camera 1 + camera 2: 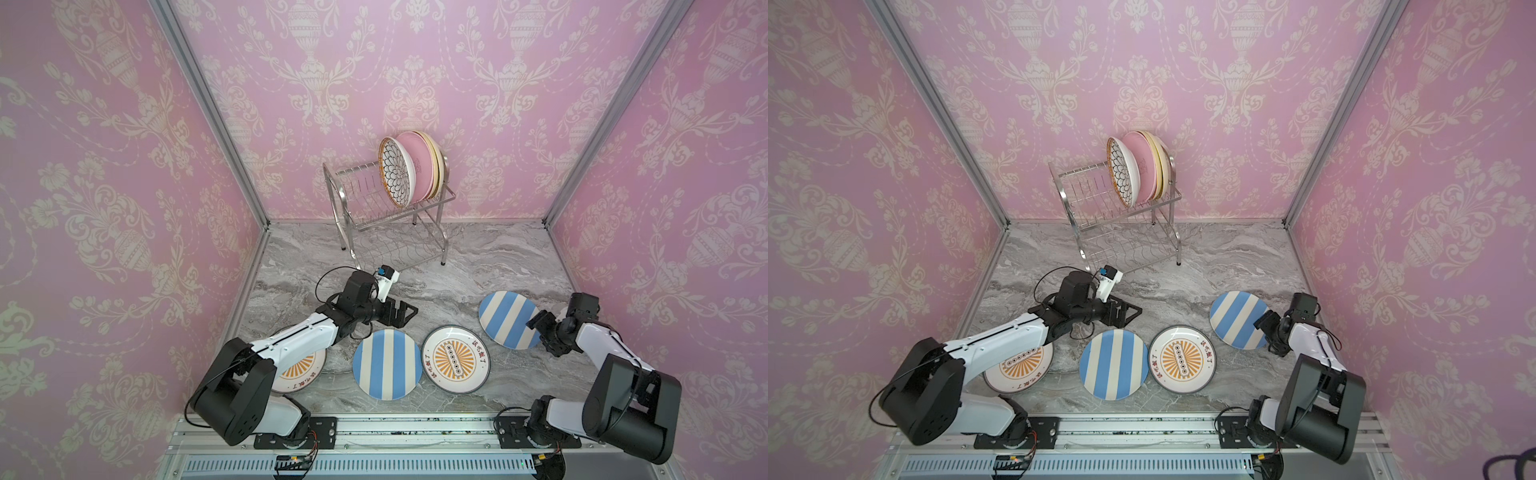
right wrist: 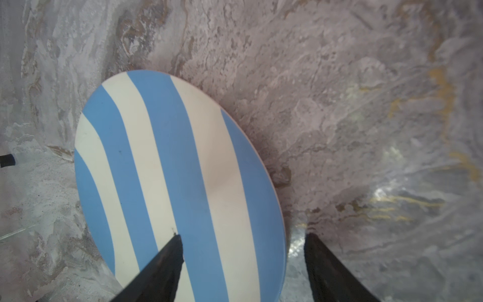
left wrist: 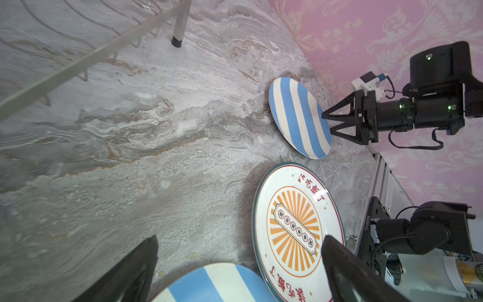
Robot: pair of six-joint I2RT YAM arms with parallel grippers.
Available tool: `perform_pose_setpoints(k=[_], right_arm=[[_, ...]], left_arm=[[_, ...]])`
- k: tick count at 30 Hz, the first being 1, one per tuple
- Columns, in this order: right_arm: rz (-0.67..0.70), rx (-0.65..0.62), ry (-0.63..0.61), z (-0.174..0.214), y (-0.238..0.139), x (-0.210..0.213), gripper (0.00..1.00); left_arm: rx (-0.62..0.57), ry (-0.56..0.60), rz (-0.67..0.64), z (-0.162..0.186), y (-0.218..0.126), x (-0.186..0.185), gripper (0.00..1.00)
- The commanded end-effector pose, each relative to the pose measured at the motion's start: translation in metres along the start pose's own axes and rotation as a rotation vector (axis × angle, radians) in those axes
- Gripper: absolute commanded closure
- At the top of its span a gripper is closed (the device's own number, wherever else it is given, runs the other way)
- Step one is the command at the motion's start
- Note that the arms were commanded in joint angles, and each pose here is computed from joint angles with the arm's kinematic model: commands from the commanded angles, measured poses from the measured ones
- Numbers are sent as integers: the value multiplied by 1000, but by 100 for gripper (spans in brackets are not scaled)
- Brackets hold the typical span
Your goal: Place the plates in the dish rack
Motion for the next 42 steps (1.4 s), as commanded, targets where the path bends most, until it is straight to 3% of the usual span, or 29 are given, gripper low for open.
perform_pose_setpoints(k=[1,12,19,28,33,42], right_arm=[[-36,-6,-27,-5,7,1,24],[-116,34,-29,-18,27,4,26],[-218,123,-48,-3,29,12,32],[-316,142,-18,13,27,16,32],[-365,208,-26,16,33,23,33],[-396,211,-44,21,34,32,36]], left_arm=[[-43,37,27,-20,23,-13,1],[40,89,104,-53,120,-29,1],[119,68,153,-44,164,-42,1],[213,104,137,-31,191,-50,1],[217,106,139,-31,200,-50,1],[248,114,135,-20,207,-45,1]])
Point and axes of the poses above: each gripper's point midway between its finger pads, its own y axis out along the fingers, its own x axis along the line the jaws close on, z = x × y, the point moved 6 cm from there along -y, back along the fingers, and after that the axes turned 2 degrees about -y, right-handed, at the moved point
